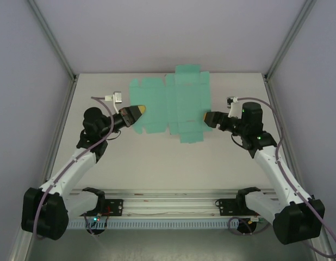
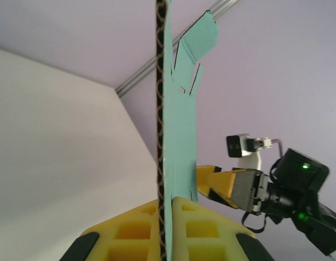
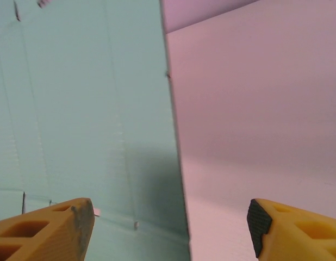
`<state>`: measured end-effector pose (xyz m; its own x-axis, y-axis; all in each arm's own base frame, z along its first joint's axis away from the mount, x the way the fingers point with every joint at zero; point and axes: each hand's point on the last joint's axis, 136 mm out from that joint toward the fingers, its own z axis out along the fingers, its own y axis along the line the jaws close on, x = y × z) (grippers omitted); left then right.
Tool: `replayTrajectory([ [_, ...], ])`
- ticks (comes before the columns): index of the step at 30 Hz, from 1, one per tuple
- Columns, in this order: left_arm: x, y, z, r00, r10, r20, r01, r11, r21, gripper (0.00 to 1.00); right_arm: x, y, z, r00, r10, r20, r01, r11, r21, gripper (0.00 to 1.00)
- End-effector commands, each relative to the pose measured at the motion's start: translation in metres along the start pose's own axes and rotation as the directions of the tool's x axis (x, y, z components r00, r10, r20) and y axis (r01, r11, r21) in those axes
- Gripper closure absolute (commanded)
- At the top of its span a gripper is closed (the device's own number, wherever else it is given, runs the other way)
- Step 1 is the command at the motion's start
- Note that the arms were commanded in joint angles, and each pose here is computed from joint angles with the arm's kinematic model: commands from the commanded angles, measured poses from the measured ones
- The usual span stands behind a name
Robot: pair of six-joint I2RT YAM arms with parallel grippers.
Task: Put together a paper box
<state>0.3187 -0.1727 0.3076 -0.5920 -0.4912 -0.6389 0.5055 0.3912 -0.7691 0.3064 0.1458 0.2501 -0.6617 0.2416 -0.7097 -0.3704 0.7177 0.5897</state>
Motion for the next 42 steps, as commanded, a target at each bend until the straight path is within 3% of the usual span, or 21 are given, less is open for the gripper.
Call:
replayTrajectory([
  [1,0.001,-0.016,-0.007,1.0,0.022,0.0,-0.022,0.999,0.045,1.0,-0.011,0.025,-0.002,0.999,-0.041,0.026,0.043,0.991,-0.125,0.37],
  [5,0.003,-0.005,-0.009,0.999,0.046,0.001,-0.046,0.999,-0.017,1.0,-0.016,0.036,-0.002,0.995,-0.084,0.053,0.092,0.978,-0.188,0.61],
  [8,0.006,-0.005,-0.009,0.999,0.044,-0.004,-0.044,0.999,-0.002,1.0,-0.017,0.042,-0.004,0.992,-0.112,0.059,0.122,0.968,-0.219,0.68],
  [11,0.007,-0.001,-0.009,0.999,0.037,-0.002,-0.037,0.999,-0.018,1.0,-0.018,0.043,-0.003,0.991,-0.119,0.058,0.129,0.966,-0.224,0.84],
  [17,0.008,0.01,-0.011,0.999,0.038,0.003,-0.038,0.997,-0.074,1.0,-0.012,0.045,-0.002,0.986,-0.163,0.028,0.165,0.957,-0.239,1.0],
  [18,0.009,0.02,-0.013,0.999,0.034,0.003,-0.034,0.991,-0.126,0.71,-0.011,0.043,-0.002,0.984,-0.177,0.024,0.178,0.957,-0.229,1.0],
  [19,0.01,0.03,-0.015,0.999,0.036,0.007,-0.034,0.981,-0.189,0.29,-0.008,0.039,-0.001,0.982,-0.189,0.016,0.188,0.959,-0.213,1.0],
  [20,0.01,0.049,-0.021,0.999,0.033,0.024,-0.025,0.958,-0.286,0.01,-0.005,0.035,0.0,0.979,-0.206,0.01,0.203,0.959,-0.199,1.0],
  [24,0.02,0.116,-0.059,0.997,0.038,0.063,0.009,0.786,-0.618,0.0,0.019,0.007,0.011,0.954,-0.294,-0.051,0.286,0.949,-0.13,1.0],
  [26,0.029,0.134,-0.074,0.999,0.025,0.043,0.012,0.713,-0.701,0.0,0.033,-0.01,0.021,0.941,-0.322,-0.103,0.312,0.945,-0.1,1.0],
  [28,0.038,0.142,-0.081,1.0,0.01,0.016,0.005,0.677,-0.736,0.0,0.044,-0.027,0.031,0.931,-0.327,-0.163,0.322,0.945,-0.053,1.0],
  [31,0.048,0.146,-0.082,1.0,-0.018,-0.01,0.005,0.676,-0.737,0.0,0.063,-0.053,0.054,0.88,-0.382,-0.281,0.4,0.917,0.005,1.0],
  [35,0.057,0.147,-0.076,0.998,-0.052,-0.027,0.018,0.7,-0.714,0.0,0.063,-0.084,0.083,0.78,-0.509,-0.363,0.587,0.796,0.145,1.0],
  [39,0.064,0.148,-0.065,0.996,-0.081,-0.043,0.031,0.738,-0.675,0.0,0.049,-0.09,0.102,0.681,-0.628,-0.377,0.723,0.656,0.215,1.0],
  [42,0.066,0.146,-0.053,0.993,-0.1,-0.061,0.039,0.77,-0.636,0.0,0.044,-0.076,0.112,0.58,-0.748,-0.323,0.814,0.541,0.212,1.0],
])
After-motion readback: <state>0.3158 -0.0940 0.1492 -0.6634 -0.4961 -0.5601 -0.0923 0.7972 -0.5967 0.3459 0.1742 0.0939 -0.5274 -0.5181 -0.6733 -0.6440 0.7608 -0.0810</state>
